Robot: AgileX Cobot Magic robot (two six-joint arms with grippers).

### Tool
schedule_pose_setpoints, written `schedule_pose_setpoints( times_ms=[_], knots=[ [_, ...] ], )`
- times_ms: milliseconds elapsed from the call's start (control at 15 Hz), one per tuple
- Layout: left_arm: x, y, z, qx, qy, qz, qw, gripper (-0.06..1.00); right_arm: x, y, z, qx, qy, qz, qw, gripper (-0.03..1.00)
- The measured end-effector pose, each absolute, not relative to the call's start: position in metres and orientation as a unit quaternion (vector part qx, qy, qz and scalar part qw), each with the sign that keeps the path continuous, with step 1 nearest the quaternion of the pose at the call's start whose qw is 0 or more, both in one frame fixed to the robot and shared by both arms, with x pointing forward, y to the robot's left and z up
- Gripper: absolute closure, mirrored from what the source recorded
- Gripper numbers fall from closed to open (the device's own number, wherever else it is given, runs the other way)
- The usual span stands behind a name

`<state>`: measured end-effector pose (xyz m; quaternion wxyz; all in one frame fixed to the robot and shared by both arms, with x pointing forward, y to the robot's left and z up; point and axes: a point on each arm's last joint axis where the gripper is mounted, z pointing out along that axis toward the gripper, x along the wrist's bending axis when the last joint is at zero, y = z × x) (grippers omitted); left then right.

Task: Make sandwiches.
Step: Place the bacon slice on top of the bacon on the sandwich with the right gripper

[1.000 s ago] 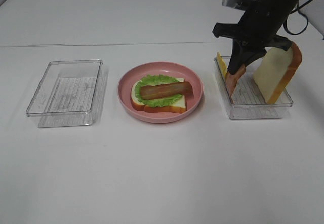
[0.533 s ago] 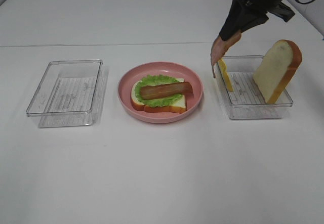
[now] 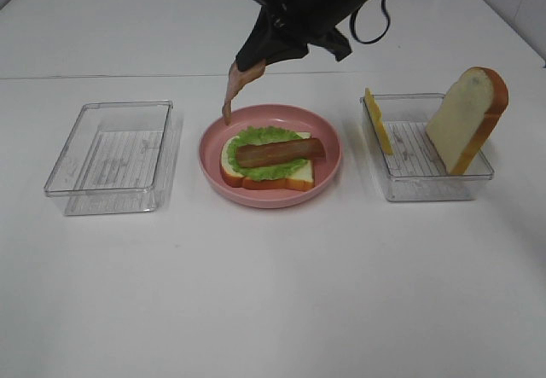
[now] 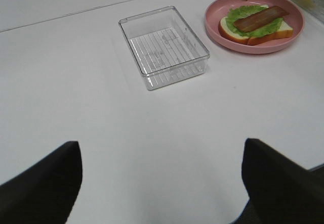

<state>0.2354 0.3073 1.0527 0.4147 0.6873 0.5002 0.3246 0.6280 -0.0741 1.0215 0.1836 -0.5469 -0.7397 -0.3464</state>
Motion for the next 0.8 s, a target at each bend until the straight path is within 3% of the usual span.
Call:
schedule_pose_setpoints(
  times_ms=[400,667,800],
  knots=[
    [0.235,0.307,1.053,0.687,0.500,0.325,0.415,0.14,0.652,-0.057,0.950,-0.584,-0.694,-0.360,0.220,0.97],
    [0.235,0.307,1.053,0.687,0.500,0.325,0.415,0.14,0.654,-0.060,0.942,-0.590,-0.703,-0.343,0.200,0.97],
    [0.235,0.307,1.053,0.687,0.500,0.325,0.415,0.14,0.653,-0.070,0.933,-0.616,-0.716,-0.287,0.162,0.97]
  ],
)
